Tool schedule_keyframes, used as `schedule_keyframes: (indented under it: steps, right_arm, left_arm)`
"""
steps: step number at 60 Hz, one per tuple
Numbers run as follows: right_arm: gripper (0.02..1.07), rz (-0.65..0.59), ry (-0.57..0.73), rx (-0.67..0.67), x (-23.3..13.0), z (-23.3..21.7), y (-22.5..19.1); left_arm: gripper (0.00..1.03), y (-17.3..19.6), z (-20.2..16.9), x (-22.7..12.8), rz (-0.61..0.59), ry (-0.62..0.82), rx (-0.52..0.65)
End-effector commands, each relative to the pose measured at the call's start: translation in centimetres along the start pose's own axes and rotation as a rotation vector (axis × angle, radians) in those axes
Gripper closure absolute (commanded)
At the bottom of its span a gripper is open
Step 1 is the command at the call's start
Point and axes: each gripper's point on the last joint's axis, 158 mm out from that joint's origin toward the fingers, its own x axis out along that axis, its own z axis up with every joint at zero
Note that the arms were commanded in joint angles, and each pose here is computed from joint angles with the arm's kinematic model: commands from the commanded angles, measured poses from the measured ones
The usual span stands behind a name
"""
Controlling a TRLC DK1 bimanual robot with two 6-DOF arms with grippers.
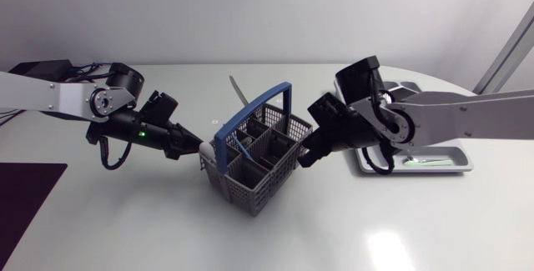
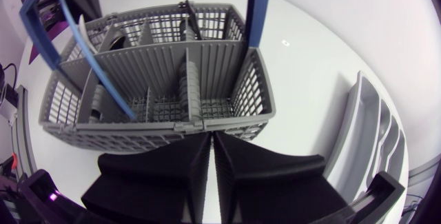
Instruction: Unload the cutlery basket into the drawer organizer.
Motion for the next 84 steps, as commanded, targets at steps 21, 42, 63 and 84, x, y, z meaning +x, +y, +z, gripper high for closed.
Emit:
schedule_keyframes:
  steps: [21, 42, 63, 84]
  right_arm:
    - [0.96, 0.002, -0.028, 0.001, 4.0, 3.1, -2.1]
    - [0.66, -0.039, -0.051, 0.033, 1.8, 2.6, -3.9]
    - [0.26, -0.040, -0.097, 0.018, -3.4, 1.3, -2.1]
    - [0.21, 0.052, -0.135, -0.027, -8.5, 1.5, 3.3]
  left_arm:
    - [0.92, -8.0, -3.3, 1.3, -0.132, 0.063, 0.075]
    - [0.81, -7.2, 0.3, -3.6, 0.024, -0.060, 0.176]
    - [0.55, -10.3, 3.3, -4.4, 0.100, -0.148, 0.405]
    - [0.46, -11.7, 5.0, -1.8, 0.100, -0.167, 0.538]
